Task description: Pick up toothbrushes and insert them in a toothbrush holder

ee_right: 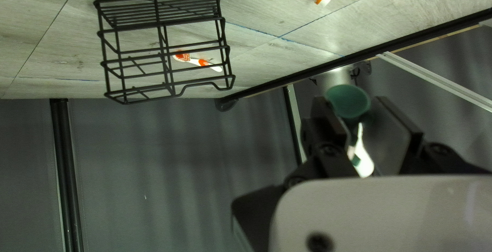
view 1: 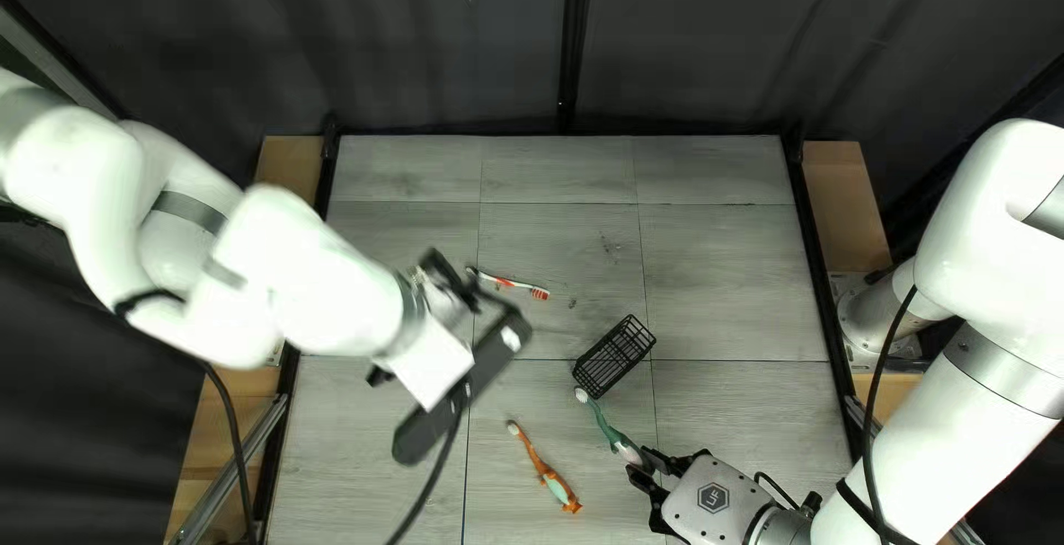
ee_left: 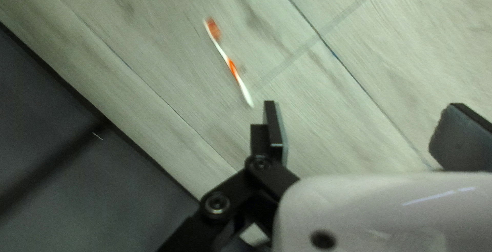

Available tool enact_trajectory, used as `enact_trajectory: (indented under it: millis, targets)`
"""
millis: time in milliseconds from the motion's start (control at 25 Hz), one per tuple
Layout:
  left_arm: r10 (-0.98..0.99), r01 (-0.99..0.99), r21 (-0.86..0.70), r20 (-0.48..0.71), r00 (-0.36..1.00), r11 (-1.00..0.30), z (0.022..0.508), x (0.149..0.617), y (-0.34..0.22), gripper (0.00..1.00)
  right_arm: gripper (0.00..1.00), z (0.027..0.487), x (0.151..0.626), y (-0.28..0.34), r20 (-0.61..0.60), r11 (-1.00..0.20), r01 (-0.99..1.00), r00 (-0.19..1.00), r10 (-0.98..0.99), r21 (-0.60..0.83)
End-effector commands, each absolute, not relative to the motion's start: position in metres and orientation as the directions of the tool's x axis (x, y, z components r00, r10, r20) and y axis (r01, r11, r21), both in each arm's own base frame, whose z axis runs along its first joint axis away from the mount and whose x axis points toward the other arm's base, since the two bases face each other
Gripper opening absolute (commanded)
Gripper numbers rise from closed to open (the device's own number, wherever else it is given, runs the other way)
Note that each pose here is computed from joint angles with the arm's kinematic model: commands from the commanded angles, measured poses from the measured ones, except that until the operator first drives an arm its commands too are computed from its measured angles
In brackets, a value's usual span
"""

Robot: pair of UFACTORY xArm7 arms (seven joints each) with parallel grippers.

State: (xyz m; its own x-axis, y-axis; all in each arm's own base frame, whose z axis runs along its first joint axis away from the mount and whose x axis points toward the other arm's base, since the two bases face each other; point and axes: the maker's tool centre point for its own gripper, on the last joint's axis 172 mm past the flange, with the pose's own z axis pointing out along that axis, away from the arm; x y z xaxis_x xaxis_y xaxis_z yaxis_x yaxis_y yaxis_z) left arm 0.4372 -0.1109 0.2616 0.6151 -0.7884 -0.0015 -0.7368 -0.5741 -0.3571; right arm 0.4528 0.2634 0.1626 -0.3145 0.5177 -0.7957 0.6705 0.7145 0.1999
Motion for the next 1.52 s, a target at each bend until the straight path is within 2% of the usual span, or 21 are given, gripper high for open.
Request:
enact_trajectory:
  millis: [40, 360, 680, 960, 1520]
  targets:
    - [-0.805, -0.743, -0.376, 0.014, 0.593, -0.554, 0.259, 0.483, -0.106, 1.00, 0.00, 0.163, 0.453, 0.263, -0.796, 0.715, 0.670, -0.315, 0.518, 0.200]
    - [-0.803, -0.741, -0.367, 0.032, 0.595, -0.563, 0.256, 0.482, -0.108, 1.00, 0.00, 0.163, 0.453, 0.263, -0.796, 0.715, 0.670, -0.315, 0.518, 0.200]
    - [-0.884, -0.763, -0.457, 0.140, 0.447, -0.458, 0.251, 0.515, -0.121, 1.00, 0.00, 0.163, 0.453, 0.263, -0.796, 0.715, 0.670, -0.315, 0.518, 0.200]
    - [-0.899, -0.766, -0.478, 0.151, 0.410, -0.430, 0.237, 0.547, -0.134, 1.00, 0.00, 0.163, 0.453, 0.263, -0.796, 0.715, 0.670, -0.315, 0.518, 0.200]
    - [-0.913, -0.764, -0.501, 0.190, 0.362, -0.407, 0.231, 0.554, -0.145, 0.98, 0.00, 0.163, 0.453, 0.263, -0.796, 0.715, 0.670, -0.315, 0.518, 0.200]
